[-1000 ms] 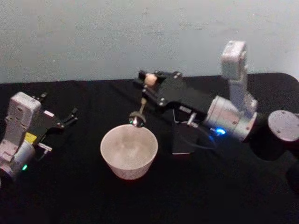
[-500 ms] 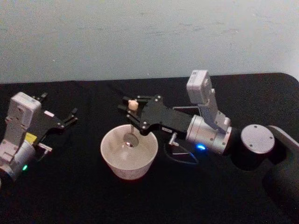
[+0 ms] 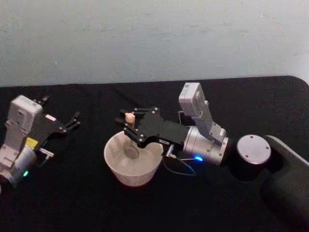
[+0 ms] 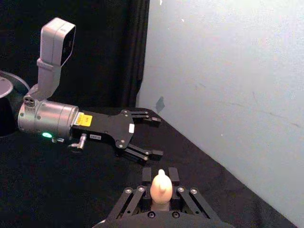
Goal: Pick up the stirring spoon with one hand, stir inside the cup, then place it back in its original position.
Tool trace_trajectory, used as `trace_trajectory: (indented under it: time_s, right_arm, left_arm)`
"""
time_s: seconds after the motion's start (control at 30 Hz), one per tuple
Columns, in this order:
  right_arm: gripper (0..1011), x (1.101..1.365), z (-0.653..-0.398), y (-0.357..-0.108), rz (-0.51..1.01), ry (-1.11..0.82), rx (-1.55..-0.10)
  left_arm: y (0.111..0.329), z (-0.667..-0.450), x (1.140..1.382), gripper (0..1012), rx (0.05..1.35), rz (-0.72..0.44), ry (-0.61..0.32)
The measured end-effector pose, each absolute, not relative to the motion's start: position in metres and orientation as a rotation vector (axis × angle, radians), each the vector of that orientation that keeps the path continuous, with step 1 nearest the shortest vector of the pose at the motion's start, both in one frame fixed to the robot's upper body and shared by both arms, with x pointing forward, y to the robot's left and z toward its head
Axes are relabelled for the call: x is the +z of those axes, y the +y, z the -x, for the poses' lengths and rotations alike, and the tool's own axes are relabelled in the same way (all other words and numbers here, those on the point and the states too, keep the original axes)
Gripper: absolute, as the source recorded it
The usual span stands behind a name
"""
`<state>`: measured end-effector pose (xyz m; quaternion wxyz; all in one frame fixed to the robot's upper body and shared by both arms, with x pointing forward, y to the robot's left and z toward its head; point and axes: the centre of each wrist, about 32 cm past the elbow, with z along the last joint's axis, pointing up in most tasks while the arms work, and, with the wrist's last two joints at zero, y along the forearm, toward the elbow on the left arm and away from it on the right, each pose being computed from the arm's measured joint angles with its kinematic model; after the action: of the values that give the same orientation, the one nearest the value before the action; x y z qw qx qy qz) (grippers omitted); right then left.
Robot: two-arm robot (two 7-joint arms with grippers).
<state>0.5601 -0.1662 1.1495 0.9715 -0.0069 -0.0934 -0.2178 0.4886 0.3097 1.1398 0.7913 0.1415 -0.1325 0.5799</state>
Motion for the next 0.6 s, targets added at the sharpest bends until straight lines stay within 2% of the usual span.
trace_trajectory:
  time_s: [0.3,0.6]
  right_arm:
    - [211,1.148,-0.562,-0.167,0.025,-0.192,-0.459]
    - [211,1.151,-0.556,-0.182,0.021,-0.191,-0.477]
  left_arm:
    - [0.310,-0.489,1.140,1001,1.248,-0.304,-0.285]
    - [0.310,-0.489,1.140,1001,1.248,-0.304,-0.285]
